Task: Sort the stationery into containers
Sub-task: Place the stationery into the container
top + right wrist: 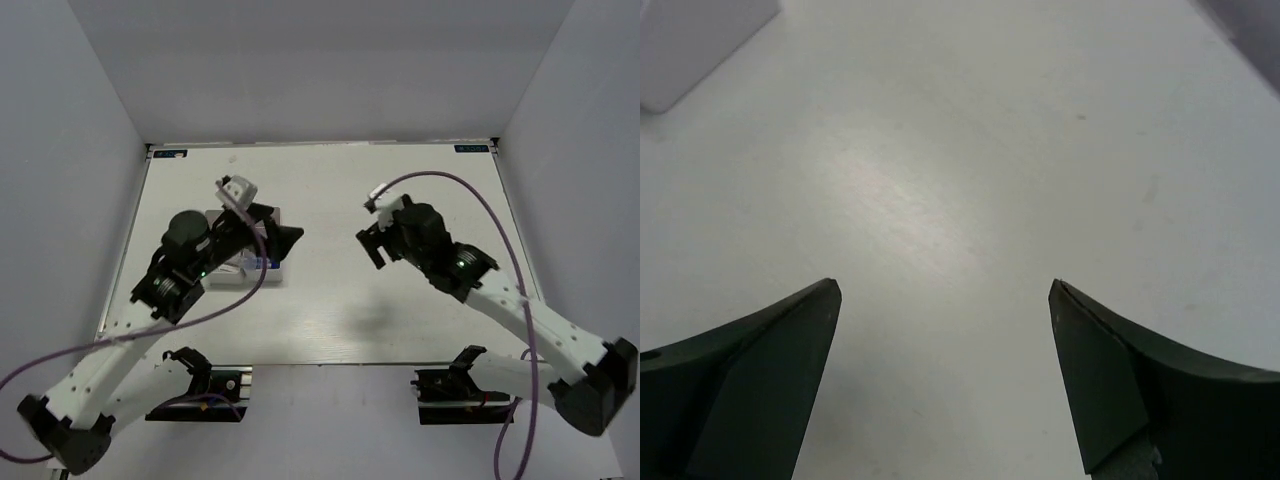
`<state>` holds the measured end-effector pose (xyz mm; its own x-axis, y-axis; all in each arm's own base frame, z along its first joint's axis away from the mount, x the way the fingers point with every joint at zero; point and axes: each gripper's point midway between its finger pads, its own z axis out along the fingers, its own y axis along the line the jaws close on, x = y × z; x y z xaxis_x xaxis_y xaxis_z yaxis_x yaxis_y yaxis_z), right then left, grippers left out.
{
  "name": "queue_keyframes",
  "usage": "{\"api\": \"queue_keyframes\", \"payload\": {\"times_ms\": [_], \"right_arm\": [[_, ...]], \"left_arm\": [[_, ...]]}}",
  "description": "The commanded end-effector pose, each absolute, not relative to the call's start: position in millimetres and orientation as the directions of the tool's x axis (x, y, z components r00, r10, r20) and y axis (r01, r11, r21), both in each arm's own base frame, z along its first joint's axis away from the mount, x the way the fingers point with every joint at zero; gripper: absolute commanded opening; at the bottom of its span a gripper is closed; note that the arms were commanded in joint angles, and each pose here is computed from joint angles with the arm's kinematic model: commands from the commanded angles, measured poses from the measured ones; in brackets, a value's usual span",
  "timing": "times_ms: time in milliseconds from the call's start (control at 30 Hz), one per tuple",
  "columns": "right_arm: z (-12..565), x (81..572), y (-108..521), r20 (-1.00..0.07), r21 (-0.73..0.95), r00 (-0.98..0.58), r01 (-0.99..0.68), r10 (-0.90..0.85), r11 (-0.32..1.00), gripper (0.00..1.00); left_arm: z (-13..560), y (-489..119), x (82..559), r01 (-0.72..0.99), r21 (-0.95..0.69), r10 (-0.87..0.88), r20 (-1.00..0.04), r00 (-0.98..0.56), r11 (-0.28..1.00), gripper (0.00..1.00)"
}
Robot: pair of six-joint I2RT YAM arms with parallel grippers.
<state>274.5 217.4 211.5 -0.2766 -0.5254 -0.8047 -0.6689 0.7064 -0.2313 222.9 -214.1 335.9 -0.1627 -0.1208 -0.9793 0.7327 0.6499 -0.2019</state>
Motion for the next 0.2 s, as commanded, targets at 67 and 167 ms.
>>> {"api": "queue_keyframes", "payload": {"times_ms": [67,167], "right_arm": [[258,293,167,-0.906,-0.341,-0.107,-0.391,-0.41,0.855,0.9],[226,288,166,-0.897,-0.344,-0.118,-0.417,-0.426,0.841,0.9]], "left_arm": [[297,-214,271,0.629,-0.124,0.029,-0.973,-0.228,0.768,1.0],[279,-215,275,0.641,-0.102,0.051,-0.975,-0.216,0.761,1.0]]}}
